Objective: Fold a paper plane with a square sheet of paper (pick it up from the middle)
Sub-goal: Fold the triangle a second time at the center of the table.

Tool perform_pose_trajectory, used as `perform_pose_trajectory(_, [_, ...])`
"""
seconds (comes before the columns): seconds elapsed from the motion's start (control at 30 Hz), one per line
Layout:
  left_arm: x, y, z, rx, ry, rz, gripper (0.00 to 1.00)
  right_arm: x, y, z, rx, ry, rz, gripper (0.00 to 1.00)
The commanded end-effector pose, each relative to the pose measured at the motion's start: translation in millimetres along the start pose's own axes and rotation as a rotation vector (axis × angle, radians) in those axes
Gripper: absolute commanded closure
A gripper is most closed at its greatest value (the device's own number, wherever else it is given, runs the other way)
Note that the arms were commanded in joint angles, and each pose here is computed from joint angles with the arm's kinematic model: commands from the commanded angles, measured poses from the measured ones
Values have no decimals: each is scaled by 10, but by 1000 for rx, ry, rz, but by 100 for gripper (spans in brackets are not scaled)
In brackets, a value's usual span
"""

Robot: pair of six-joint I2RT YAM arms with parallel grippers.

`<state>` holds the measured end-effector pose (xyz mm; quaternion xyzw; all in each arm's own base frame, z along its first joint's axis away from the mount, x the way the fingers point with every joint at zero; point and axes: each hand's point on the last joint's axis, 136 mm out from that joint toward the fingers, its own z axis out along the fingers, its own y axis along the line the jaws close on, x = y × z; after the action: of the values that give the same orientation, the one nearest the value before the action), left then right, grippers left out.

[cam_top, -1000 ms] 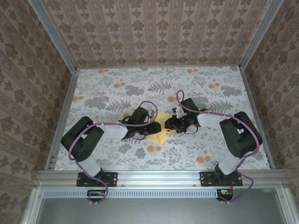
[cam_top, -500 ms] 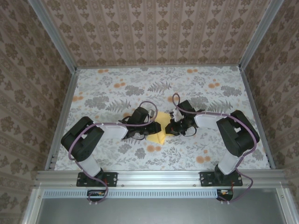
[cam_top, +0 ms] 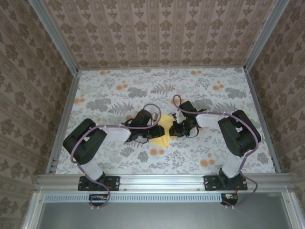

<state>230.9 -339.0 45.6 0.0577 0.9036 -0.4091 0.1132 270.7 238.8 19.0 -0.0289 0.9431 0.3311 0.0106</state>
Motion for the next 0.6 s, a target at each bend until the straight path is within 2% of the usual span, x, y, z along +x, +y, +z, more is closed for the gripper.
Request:
perform_pose_trajectory(0.0, [9, -91, 39, 22, 23, 26, 77, -7, -43, 14, 33, 15, -10, 93])
perform_pose_trajectory(0.57, [46, -84, 104, 11, 51, 26, 77, -63, -36, 41, 43, 26, -11, 92])
